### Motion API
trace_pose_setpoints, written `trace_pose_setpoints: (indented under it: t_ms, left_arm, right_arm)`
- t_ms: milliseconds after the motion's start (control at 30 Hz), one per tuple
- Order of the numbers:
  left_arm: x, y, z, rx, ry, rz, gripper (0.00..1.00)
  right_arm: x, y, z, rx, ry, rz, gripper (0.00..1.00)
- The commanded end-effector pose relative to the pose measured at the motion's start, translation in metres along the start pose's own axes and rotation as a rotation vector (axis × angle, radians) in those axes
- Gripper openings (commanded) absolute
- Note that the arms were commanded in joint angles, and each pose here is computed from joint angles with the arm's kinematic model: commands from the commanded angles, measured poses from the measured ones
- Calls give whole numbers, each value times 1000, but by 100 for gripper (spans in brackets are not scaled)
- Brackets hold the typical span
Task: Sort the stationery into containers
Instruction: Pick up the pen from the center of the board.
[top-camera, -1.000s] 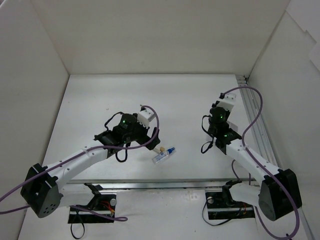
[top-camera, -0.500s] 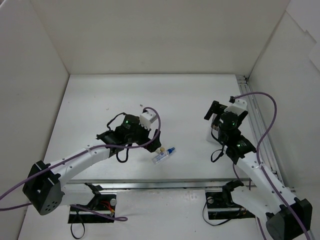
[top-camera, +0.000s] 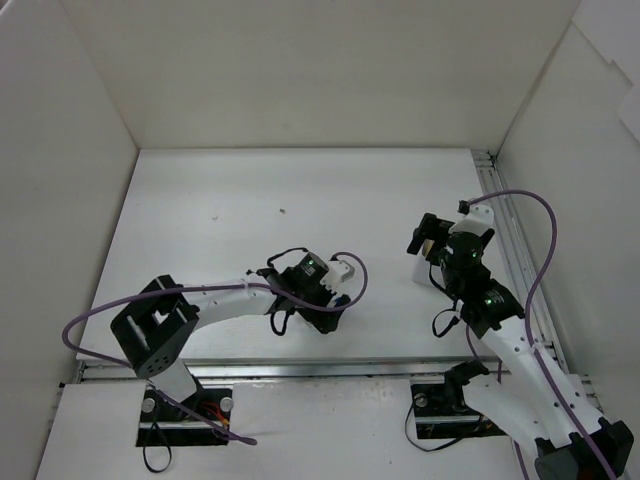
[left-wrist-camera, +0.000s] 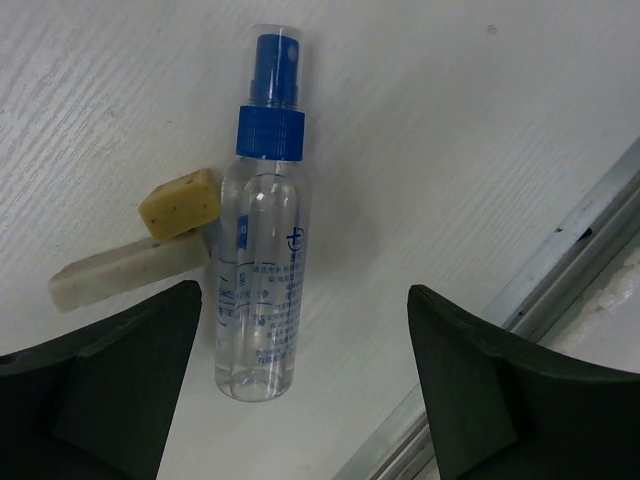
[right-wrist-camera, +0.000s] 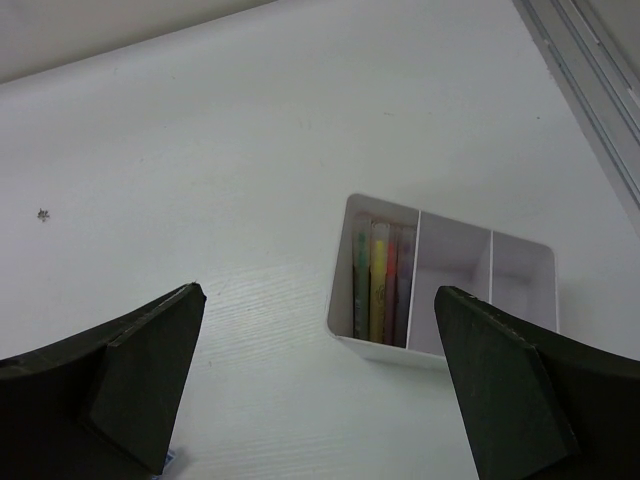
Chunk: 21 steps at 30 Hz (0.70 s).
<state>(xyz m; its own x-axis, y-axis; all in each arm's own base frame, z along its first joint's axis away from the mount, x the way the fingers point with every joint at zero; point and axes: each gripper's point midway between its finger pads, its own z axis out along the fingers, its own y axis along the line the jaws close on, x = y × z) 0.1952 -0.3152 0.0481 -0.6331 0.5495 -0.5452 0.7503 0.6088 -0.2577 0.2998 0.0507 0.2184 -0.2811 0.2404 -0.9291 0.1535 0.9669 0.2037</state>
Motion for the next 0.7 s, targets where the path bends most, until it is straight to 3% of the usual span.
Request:
trace_pose_setpoints:
  t_ms: [0,100,267,433,533,567,667]
  left_arm:
    - [-31,1,-3,-19,-71,13,78]
    - [-26,5,6,-32,-46,0,71]
    - [-25,-3,7,-17,-31,16,48]
    - [-25,-12,-7,-42,-52,60,35]
    - [-28,-18,-15,-56,-64,73,15]
    - [-29,-18,-18,-59,-73,73,4]
    - [-36,-26,-30,-61,-114,95,0]
  right_arm:
    - [-12,6,-1,-24,-36,29,98]
    - [-11,7,-1,-29,-35,32,98]
    - [-14,8,-5,-41,-44,42,98]
    - [-18,7,-10,-47,-63,57,98]
    - [-20,8,-13,-59,-67,63,98]
    - [-20,10,-13,-70,-66,68,98]
    - [-21,14,-18,-95,-67,76,98]
